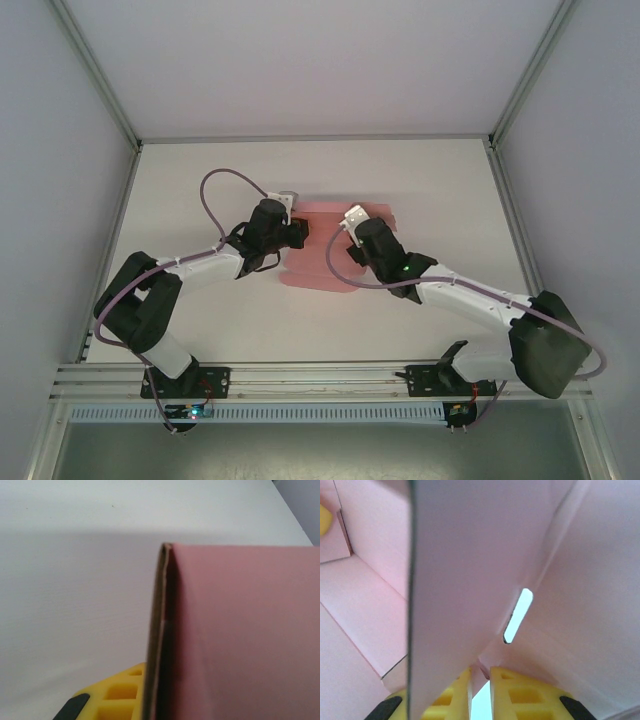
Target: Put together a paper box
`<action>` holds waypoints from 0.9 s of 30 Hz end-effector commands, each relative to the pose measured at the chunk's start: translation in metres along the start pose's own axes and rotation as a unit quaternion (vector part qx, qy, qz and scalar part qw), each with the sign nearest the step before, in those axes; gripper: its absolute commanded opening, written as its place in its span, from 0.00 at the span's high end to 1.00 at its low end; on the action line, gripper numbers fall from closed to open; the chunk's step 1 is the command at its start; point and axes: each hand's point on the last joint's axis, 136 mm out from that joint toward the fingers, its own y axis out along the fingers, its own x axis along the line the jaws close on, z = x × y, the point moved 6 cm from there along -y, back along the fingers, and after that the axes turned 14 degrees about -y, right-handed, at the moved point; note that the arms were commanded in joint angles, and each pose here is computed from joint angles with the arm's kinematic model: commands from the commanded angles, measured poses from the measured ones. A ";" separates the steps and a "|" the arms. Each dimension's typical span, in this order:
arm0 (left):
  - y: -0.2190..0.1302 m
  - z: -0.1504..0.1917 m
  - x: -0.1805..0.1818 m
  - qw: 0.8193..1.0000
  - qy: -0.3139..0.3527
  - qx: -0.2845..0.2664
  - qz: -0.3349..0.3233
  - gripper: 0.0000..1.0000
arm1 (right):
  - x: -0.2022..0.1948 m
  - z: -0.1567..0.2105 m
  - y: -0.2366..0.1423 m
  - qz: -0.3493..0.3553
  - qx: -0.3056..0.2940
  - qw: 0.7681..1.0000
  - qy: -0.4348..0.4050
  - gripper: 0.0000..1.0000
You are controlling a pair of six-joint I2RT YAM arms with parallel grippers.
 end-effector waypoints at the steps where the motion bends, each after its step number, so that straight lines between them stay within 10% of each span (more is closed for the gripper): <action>1: -0.012 -0.010 -0.036 0.997 0.003 -0.015 0.075 1.00 | 0.000 -0.011 -0.020 -0.022 -0.047 0.999 0.018 0.79; 9: -0.015 -0.010 -0.027 0.998 -0.005 -0.017 0.061 1.00 | -0.026 -0.013 -0.086 -0.048 -0.147 0.983 0.097 0.62; 14: -0.019 -0.008 -0.025 0.997 0.000 -0.012 0.071 1.00 | -0.052 0.007 -0.120 -0.012 -0.194 0.971 0.142 0.39; 18: -0.024 -0.003 -0.026 0.996 0.020 -0.001 0.085 1.00 | -0.078 0.024 -0.135 0.021 -0.192 0.963 0.190 0.02; 27: -0.029 0.002 -0.024 0.996 0.032 0.009 0.085 1.00 | -0.110 0.041 -0.116 0.011 -0.147 0.958 0.245 0.02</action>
